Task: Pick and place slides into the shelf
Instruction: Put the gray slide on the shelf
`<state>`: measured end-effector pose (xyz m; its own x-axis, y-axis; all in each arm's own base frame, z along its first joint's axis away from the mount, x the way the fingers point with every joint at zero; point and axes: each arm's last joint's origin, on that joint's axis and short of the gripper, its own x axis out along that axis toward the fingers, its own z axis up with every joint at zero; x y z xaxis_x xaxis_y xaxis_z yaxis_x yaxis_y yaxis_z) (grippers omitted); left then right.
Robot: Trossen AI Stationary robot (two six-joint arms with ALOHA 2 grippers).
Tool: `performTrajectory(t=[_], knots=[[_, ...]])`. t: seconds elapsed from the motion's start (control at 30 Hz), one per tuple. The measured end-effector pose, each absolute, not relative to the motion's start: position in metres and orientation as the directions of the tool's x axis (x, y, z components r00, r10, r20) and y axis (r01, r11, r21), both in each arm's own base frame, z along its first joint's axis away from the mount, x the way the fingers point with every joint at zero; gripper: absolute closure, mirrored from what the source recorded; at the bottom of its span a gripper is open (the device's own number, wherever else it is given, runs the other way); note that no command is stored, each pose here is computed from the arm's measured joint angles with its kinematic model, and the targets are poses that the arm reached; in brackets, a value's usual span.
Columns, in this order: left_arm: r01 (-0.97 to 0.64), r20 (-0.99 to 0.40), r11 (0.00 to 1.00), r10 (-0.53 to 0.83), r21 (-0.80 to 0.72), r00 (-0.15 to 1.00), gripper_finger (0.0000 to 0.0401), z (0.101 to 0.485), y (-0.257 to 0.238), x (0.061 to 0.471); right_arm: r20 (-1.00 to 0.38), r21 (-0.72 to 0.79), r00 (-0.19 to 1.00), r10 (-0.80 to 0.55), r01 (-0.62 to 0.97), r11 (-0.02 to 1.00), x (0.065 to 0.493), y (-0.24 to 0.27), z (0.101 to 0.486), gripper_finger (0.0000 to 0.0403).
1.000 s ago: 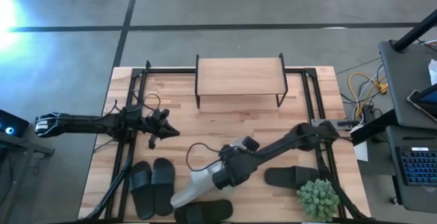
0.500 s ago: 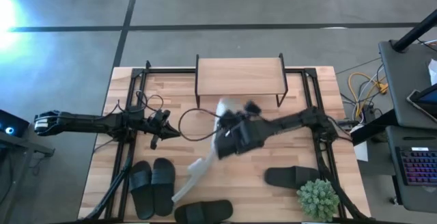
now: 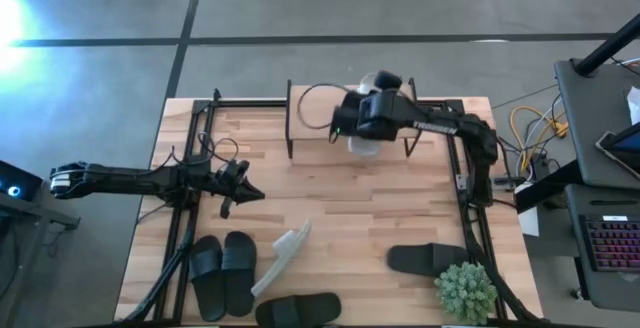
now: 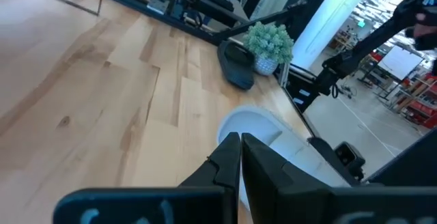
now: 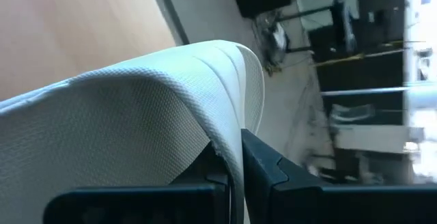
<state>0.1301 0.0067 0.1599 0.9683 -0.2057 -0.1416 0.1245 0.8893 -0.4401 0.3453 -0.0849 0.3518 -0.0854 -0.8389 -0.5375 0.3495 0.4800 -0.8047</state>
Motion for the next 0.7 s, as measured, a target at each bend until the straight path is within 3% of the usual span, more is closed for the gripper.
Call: performTrajectory(t=[0.2,0.33,0.53,0.7], knots=[[-0.042,-0.163,0.905,-0.031,-0.423,0.986,0.0401,0.158,0.012,0.132,-0.589,-0.794,-0.035,-0.807,0.208,0.571,0.346,-0.124,0.333,0.0390],[-0.110,-0.163,0.879,0.038,-0.463,0.986,0.0401,0.163,0.016,0.135,-0.572,-0.806,0.002,-0.820,0.182,0.563,0.352,-0.140,0.320,0.0390],[-0.153,-0.154,0.879,0.093,-0.451,0.984,0.0401,0.177,0.019,0.142,-0.610,-0.778,-0.013,-0.792,0.200,0.596,0.346,-0.156,0.312,0.0390],[-0.189,-0.148,0.876,0.136,-0.445,0.980,0.0401,0.188,0.022,0.148,-0.581,-0.761,0.076,-0.810,0.303,0.574,0.354,-0.162,0.327,0.0390]])
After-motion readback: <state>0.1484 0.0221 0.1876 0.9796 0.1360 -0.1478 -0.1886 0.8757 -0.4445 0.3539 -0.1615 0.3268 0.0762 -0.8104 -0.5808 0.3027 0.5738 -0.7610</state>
